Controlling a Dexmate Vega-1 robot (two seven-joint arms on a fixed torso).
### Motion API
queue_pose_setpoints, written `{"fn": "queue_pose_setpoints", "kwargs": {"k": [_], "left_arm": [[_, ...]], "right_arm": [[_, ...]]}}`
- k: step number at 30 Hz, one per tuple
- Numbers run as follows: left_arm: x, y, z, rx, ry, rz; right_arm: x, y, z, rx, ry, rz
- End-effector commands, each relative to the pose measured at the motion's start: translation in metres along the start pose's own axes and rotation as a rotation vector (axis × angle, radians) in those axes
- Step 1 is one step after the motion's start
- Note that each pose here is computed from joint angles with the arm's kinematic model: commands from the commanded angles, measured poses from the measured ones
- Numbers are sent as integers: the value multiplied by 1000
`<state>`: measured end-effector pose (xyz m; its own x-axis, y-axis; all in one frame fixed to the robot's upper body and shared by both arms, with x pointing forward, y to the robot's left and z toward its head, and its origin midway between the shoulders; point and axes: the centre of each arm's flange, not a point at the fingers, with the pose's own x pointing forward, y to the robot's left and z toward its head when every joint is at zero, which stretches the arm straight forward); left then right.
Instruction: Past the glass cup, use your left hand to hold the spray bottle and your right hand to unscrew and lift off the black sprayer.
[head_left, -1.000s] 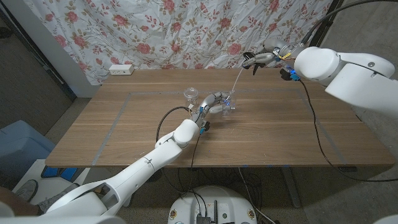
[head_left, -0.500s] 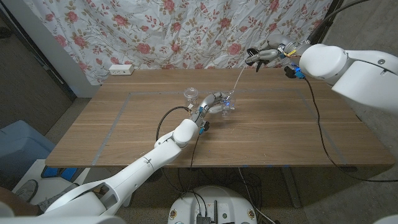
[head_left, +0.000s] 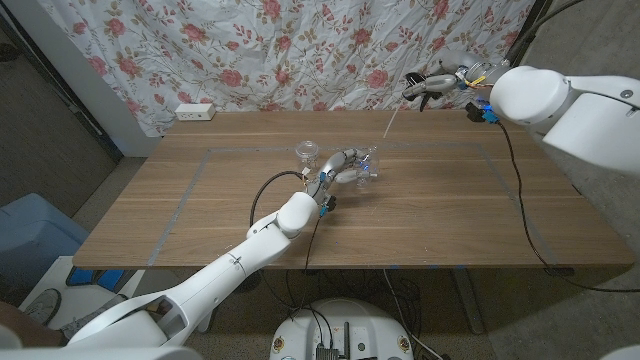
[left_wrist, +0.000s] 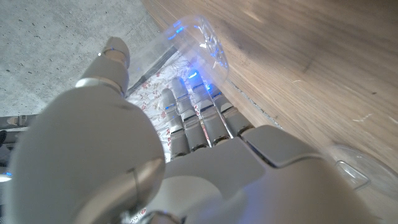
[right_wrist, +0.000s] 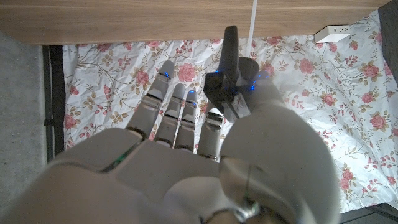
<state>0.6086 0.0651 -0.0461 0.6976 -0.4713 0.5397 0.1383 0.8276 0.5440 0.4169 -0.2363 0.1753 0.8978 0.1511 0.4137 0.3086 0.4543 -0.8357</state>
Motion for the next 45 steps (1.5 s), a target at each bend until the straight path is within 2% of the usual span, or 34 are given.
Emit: {"fn": "queue_pose_setpoints", "kwargs": {"k": [1, 13, 20, 32, 45], "left_arm": [[-10, 4, 0, -1, 3, 14], [-20, 14, -6, -35, 11, 40], [-25, 18, -6, -28, 18, 49], [-28, 22, -7, -27, 23, 56], [-31, 26, -15, -63, 45, 53]], "right_arm": [[0, -6, -7, -20, 47, -24], [7, -7, -19, -43, 111, -37], [15, -4, -27, -44, 130, -37], [27, 3, -39, -53, 150, -24], [42, 17, -52, -82, 168, -23]]}}
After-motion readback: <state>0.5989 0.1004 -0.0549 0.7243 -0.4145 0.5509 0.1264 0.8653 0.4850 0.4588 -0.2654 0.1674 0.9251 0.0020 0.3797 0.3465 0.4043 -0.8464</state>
